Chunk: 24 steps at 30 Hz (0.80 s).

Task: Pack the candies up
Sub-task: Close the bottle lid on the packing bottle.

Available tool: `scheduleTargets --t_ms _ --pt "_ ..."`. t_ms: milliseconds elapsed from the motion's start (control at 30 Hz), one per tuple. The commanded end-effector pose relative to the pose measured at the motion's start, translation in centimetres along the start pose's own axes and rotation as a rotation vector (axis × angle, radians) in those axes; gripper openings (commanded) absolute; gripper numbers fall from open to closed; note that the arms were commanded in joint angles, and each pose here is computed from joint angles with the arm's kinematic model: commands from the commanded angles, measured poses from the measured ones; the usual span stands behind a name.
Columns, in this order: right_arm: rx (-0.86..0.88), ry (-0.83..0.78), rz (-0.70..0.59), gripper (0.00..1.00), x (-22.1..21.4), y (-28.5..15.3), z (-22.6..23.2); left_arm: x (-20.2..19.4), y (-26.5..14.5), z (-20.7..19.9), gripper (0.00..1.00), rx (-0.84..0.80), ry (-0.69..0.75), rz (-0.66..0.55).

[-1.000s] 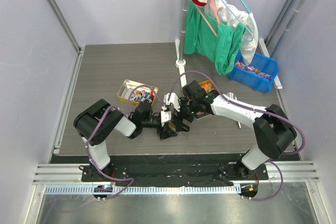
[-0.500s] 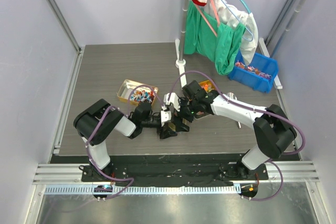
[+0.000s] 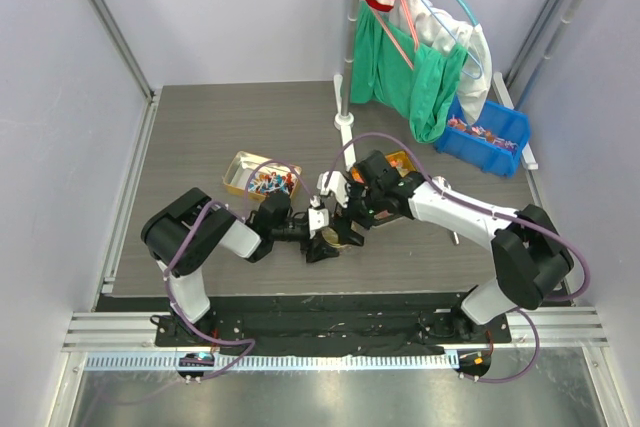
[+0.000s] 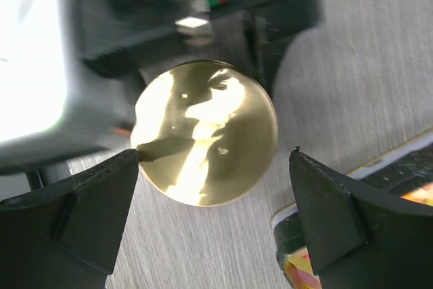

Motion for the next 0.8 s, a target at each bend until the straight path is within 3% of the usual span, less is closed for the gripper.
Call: scheduleTargets --t_ms 0,300,567,633,767 --pt "-0.065 0.015 -0.102 0.96 2.0 -1.7 -1.6 -0.4 0.0 0.7 0.5 0.026 0.007 0.022" --pt "-0.05 0.071 -0.156 0.9 2.2 -2.4 -2.3 -0.5 0.0 0.8 0.5 0.03 0.007 0.028" --pt "-0.001 0.207 -0.219 0.65 2.1 -1.7 -3.5 -0.6 0.0 0.8 0.51 0.028 0.005 0.029" --pt "0.029 0.243 -0.201 0.55 1.6 -0.7 -3.6 -0.5 0.0 0.8 0.51 0.029 0.007 0.028" --pt "0.049 0.265 -0.186 0.47 1.1 0.2 -3.7 -0.5 0.1 0.8 0.51 0.029 0.009 0.028"
Point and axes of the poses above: each gripper's point midway between its finger pads, its own y axis out along the fingers, its own z axis along the line the jaws close on, x = y × z, the point moved 3 cm from there along -y, back along the fingers, and after that the axes turned 2 degrees about y, right-handed, at the moved point
